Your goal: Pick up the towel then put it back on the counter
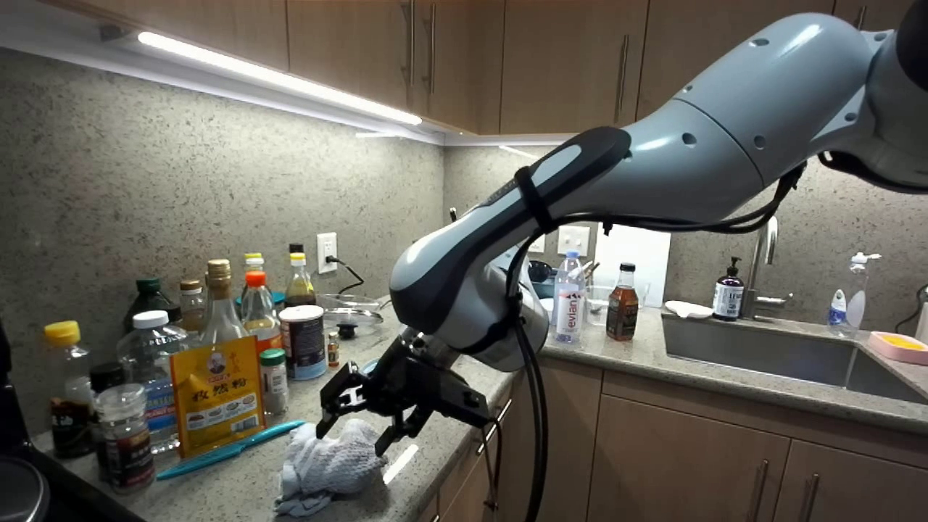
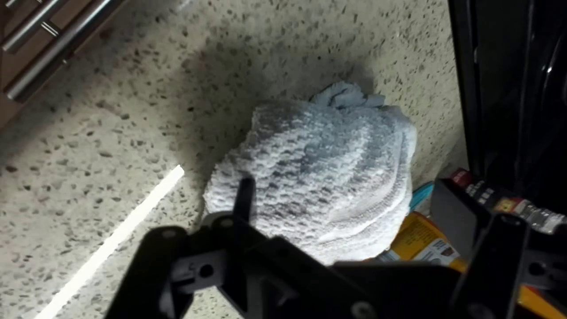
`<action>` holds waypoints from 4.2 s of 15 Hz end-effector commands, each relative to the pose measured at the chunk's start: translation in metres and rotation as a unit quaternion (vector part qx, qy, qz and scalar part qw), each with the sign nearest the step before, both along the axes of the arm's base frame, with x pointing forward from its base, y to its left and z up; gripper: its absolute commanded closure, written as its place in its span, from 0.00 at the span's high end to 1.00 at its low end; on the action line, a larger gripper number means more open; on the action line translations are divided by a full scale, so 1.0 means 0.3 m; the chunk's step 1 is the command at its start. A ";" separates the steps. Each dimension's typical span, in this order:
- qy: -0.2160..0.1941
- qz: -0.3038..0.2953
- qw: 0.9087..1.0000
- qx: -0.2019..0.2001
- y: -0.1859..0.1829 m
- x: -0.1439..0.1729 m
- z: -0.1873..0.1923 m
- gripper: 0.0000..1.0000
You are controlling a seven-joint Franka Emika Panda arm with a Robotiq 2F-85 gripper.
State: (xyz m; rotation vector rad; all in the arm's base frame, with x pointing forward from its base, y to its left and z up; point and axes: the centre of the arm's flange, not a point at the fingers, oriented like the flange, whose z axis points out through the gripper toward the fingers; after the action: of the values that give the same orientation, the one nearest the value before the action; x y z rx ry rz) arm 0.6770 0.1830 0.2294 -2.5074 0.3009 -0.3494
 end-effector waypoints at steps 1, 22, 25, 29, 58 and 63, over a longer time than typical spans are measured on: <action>0.010 -0.017 1.000 -0.004 -0.002 0.003 -0.008 1.00; 0.075 -0.144 0.987 -0.006 0.256 -0.035 -0.119 1.00; 0.037 -0.136 0.989 -0.041 0.269 -0.012 -0.105 0.67; -0.046 -0.078 0.987 -0.130 0.245 0.013 -0.055 0.39; -0.438 0.119 0.849 -0.268 0.226 -0.138 0.582 0.03; -0.453 0.119 0.838 -0.280 0.300 -0.111 0.554 0.03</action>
State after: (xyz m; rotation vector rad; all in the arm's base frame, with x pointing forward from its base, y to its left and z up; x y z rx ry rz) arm 0.6437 0.2730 0.3957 -2.5128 -0.5672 -1.6236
